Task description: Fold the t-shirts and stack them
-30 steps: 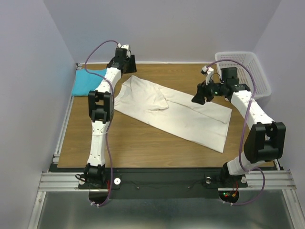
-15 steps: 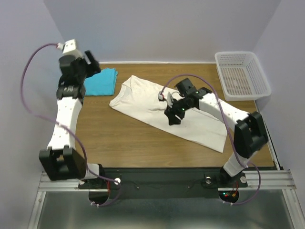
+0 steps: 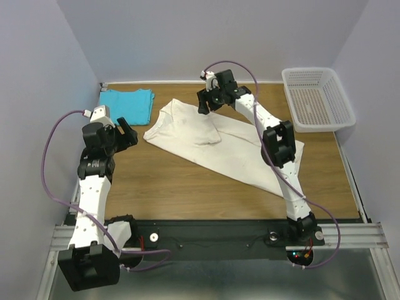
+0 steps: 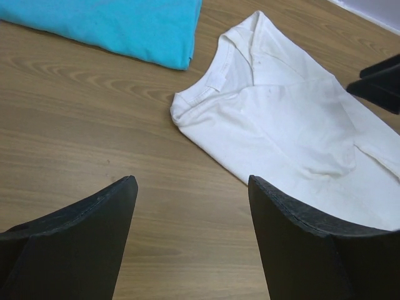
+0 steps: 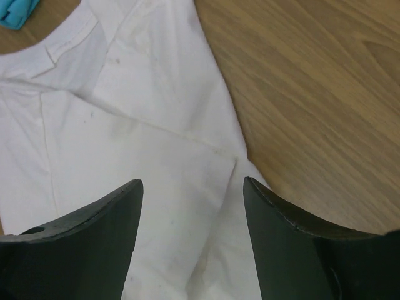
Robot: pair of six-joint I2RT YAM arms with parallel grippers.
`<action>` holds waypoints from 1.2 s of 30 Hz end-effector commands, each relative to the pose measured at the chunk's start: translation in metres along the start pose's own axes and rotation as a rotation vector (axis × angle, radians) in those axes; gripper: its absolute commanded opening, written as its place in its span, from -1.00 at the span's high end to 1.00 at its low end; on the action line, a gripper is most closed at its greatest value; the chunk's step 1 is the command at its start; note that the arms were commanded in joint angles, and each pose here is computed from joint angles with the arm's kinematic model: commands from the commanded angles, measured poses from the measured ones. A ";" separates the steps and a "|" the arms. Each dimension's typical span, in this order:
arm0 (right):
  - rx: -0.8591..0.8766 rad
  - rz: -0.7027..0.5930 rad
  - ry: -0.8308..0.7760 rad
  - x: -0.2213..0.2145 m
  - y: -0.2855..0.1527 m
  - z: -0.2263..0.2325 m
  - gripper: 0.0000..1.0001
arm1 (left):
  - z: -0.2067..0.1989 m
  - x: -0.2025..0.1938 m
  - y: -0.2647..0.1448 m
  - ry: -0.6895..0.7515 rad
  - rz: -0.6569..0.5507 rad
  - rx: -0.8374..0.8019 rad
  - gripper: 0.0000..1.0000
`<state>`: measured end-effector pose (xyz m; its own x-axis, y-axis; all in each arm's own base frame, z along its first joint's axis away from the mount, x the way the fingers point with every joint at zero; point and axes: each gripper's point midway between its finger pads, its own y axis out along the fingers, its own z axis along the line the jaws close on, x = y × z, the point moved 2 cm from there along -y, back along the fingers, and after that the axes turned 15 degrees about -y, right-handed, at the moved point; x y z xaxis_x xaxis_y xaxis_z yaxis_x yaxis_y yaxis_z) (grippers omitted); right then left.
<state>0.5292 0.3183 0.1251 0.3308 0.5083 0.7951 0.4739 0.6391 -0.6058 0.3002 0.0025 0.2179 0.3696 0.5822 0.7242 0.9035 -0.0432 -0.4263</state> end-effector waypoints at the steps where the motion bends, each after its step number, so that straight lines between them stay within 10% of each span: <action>1: -0.044 -0.121 0.096 0.037 -0.001 -0.025 -0.43 | -0.013 0.005 -0.005 -0.020 -0.027 -0.071 -0.65; 26: 0.127 -0.119 0.221 -0.021 0.049 -0.030 -0.27 | 0.002 -0.025 0.013 -0.070 0.067 -0.046 -0.61; 36: 0.087 -0.081 0.230 -0.036 0.054 -0.035 0.20 | 0.004 -0.029 0.013 -0.077 0.074 -0.041 -0.61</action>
<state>0.5626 0.3137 0.0598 0.5041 0.3309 0.7977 0.4011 0.7283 -0.5556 0.2974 -0.0112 0.1843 0.4408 0.6339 0.6355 0.8677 -0.1197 -0.4825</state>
